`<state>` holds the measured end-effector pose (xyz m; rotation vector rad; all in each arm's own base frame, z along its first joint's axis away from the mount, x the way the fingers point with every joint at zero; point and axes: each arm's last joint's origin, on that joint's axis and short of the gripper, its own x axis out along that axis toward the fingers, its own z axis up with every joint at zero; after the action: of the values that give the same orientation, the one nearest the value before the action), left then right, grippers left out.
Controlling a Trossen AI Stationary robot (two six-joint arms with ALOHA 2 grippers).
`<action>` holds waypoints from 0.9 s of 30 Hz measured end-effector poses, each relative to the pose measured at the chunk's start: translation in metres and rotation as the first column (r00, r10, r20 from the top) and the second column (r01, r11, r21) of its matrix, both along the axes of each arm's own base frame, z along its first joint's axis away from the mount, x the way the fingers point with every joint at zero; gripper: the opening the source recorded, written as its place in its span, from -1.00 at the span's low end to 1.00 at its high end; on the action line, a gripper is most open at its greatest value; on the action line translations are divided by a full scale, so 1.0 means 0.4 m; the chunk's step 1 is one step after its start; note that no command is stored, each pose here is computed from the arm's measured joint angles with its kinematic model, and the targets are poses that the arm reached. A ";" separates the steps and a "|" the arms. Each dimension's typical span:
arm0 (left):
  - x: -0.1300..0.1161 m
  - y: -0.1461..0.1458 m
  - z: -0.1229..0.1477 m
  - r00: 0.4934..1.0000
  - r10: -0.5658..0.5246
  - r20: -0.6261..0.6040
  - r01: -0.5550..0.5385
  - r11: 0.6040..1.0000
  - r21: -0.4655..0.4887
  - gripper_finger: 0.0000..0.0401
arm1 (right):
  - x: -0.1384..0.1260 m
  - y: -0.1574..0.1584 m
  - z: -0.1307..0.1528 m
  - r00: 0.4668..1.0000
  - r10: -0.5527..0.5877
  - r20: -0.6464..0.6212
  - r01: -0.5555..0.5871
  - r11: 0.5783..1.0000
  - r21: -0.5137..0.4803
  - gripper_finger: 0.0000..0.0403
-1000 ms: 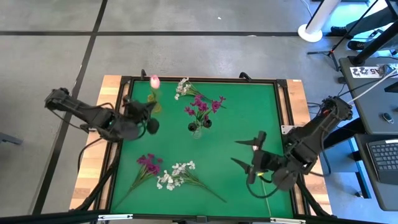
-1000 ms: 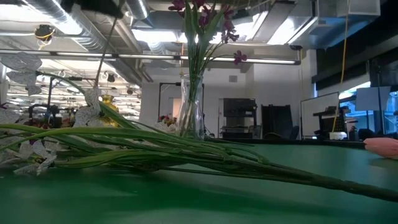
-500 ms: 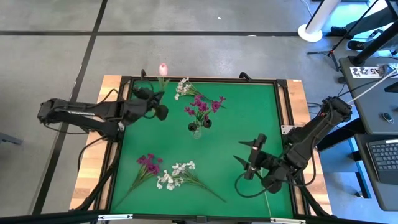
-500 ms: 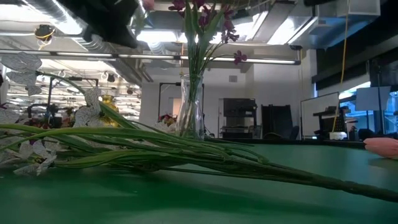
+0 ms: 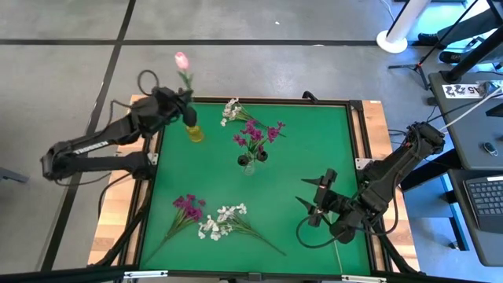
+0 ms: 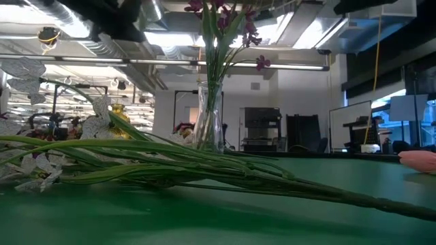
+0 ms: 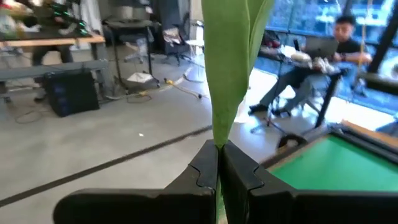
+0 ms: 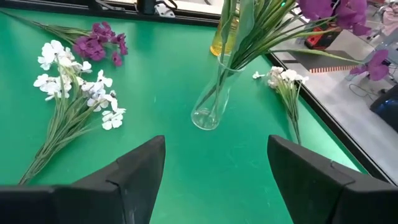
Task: Sort flowers into vase by color
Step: Put the left pink tulip into the yellow vase
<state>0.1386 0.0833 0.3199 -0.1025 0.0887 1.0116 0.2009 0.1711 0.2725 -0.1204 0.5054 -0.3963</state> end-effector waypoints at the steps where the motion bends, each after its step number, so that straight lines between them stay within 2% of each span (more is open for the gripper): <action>1: -0.015 -0.001 0.004 1.000 0.009 0.008 -0.009 1.000 0.001 -1.00 | 0.000 0.000 0.000 1.000 -0.003 0.002 0.003 1.000 0.005 0.39; 8: -0.067 -0.013 0.002 0.999 0.029 -0.018 -0.029 0.999 -0.026 -1.00 | 0.001 0.001 0.001 1.000 -0.011 0.012 0.010 1.000 0.022 0.39; 19: -0.063 0.007 -0.014 0.995 0.084 -0.058 -0.087 0.994 -0.059 -1.00 | 0.004 0.004 0.004 0.999 -0.012 0.034 0.010 0.999 0.044 0.39; 23: -0.053 0.018 -0.059 0.991 0.092 -0.098 -0.101 0.991 -0.083 -1.00 | 0.004 0.004 0.004 0.999 -0.012 0.034 0.010 0.999 0.044 0.39; 27: -0.042 0.027 -0.107 0.992 0.098 -0.076 -0.104 0.992 -0.077 -1.00 | 0.005 0.004 0.004 0.999 -0.012 0.034 0.011 0.999 0.044 0.39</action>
<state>0.1216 0.0943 0.2770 -0.1460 0.1918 1.1134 0.2027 0.1727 0.2741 -0.0684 0.4810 -0.3978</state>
